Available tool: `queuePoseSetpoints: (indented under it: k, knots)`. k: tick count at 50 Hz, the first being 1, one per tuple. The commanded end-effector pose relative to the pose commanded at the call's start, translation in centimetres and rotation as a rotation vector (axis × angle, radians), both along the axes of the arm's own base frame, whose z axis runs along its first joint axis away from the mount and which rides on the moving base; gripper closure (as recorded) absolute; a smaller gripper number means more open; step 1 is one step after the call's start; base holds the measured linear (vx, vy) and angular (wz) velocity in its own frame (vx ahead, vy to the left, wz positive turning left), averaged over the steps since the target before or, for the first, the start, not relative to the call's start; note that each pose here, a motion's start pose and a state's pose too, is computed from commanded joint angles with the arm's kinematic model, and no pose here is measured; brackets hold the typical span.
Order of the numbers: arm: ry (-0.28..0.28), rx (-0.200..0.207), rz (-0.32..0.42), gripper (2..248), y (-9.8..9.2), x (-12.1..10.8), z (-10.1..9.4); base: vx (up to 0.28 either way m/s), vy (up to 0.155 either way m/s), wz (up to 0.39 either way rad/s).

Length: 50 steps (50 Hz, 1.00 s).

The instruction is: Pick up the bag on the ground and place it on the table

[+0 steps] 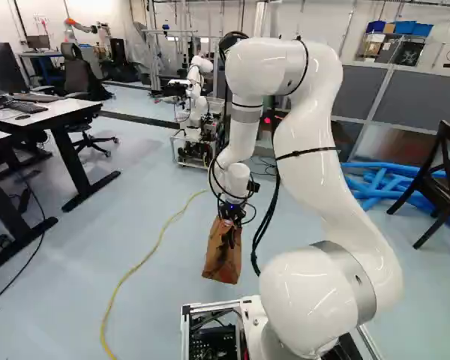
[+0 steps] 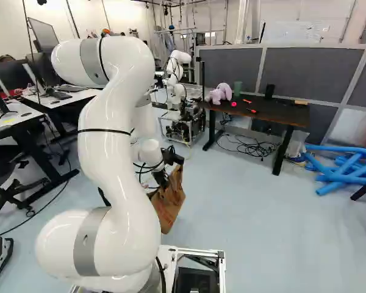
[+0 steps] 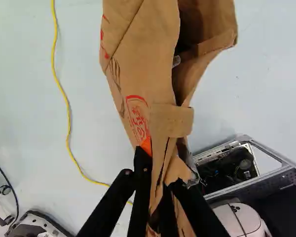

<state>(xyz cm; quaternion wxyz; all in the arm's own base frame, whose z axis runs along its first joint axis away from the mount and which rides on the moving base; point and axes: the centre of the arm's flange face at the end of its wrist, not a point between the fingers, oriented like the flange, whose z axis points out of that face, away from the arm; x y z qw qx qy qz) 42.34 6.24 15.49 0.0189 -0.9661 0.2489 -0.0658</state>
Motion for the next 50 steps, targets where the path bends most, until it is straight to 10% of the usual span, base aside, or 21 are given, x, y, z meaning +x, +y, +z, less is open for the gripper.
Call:
queuePoseSetpoints:
  k: [50]
  knots:
    - [-0.061,0.017,-0.042,229,-2.0,-1.9,7.1,0.000,0.000,0.000]
